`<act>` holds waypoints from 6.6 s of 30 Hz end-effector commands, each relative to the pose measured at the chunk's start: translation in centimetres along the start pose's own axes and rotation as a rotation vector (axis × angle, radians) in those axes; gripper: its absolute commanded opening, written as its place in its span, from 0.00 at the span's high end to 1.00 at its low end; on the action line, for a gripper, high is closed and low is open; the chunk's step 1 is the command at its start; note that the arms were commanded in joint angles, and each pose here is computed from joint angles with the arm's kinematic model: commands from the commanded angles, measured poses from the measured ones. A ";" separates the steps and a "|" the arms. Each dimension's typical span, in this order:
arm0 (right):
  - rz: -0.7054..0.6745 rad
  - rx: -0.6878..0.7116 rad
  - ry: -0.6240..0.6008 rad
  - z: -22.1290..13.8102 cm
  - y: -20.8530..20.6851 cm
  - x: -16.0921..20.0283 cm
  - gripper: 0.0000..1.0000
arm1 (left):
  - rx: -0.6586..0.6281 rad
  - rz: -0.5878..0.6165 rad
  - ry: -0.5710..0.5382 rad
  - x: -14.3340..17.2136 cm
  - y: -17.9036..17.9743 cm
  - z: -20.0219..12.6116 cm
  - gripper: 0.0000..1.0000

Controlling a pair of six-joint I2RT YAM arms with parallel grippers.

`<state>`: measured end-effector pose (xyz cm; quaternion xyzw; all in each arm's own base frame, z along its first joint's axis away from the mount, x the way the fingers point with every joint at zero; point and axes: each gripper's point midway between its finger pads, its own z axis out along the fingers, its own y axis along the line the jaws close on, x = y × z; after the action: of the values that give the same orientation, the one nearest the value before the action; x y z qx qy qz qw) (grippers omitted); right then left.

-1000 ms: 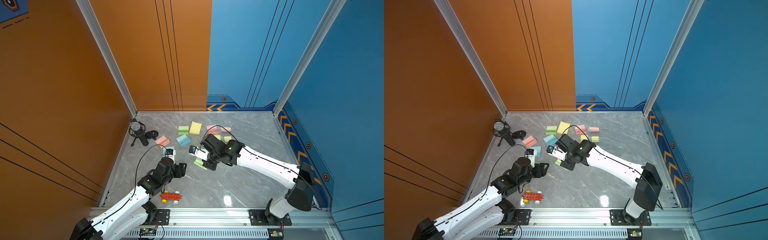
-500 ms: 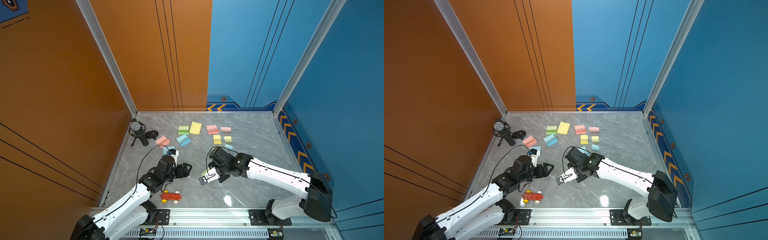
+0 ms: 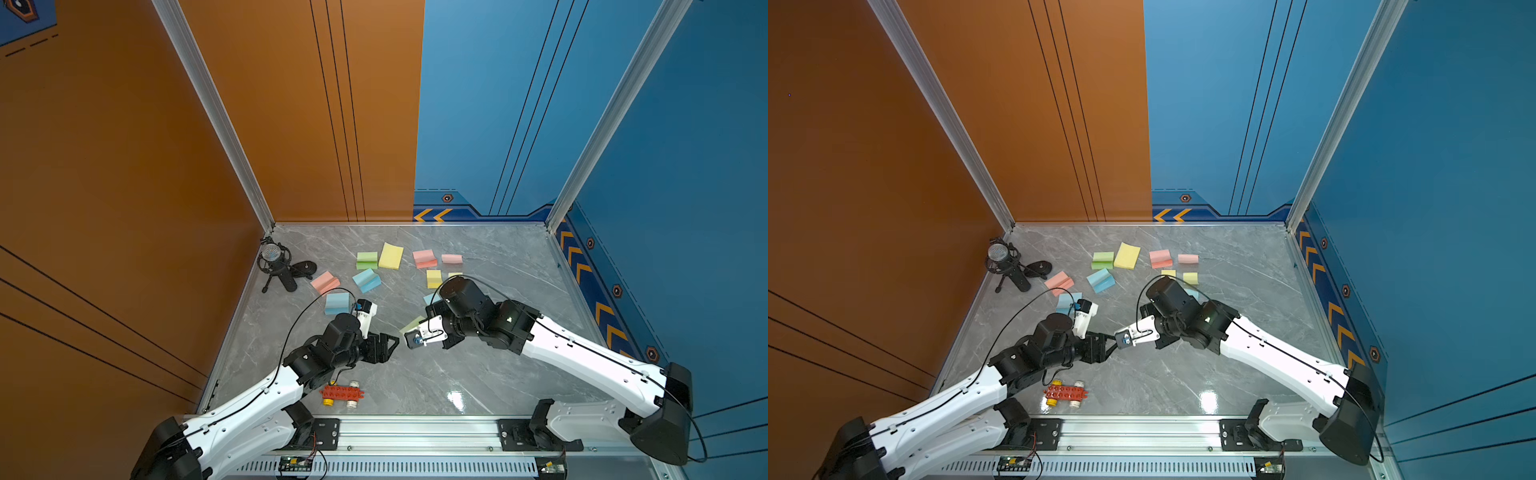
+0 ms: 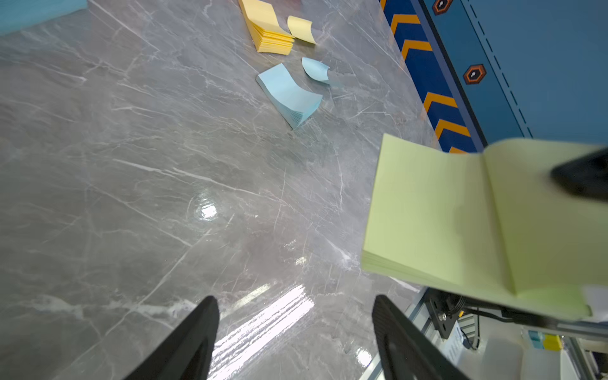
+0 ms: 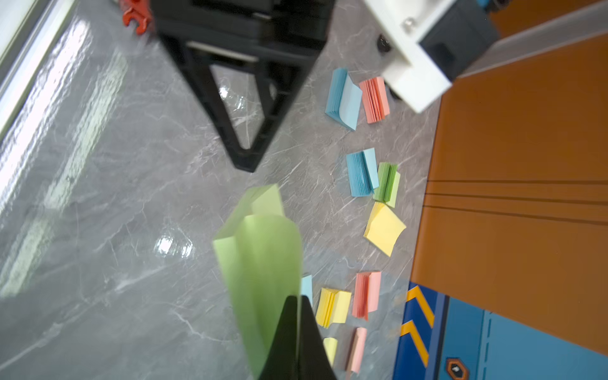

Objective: Tear off pages from different memo pads
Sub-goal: Pick up the memo pad from the center of the board, then tear off the paper from the memo pad, then place the paper at the center of the board, then place the memo pad at the center of the board.

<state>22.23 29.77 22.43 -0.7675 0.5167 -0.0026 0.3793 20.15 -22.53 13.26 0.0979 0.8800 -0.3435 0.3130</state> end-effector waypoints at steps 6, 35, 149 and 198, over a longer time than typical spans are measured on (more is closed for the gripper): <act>1.153 0.351 0.244 -1.4 -7.6 6.0 0.97 | -0.060 0.260 -0.185 -1.8 -2.1 -0.4 0.22; 2.716 0.717 -0.334 -4.1 -0.1 7.4 1.00 | 0.261 0.598 -0.386 -3.7 -12.8 3.7 0.09; 0.291 -0.521 0.658 7.3 5.3 26.7 1.00 | 0.060 -0.055 0.176 -0.3 -2.6 8.8 1.00; 1.132 0.873 -0.067 -21.3 -5.4 13.6 0.00 | -0.329 -0.067 0.094 -4.0 0.4 12.2 0.22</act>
<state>24.01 9.44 34.85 -0.2603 0.7561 0.0036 0.6005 29.21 -33.90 6.47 0.0153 0.9367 -0.2626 0.2309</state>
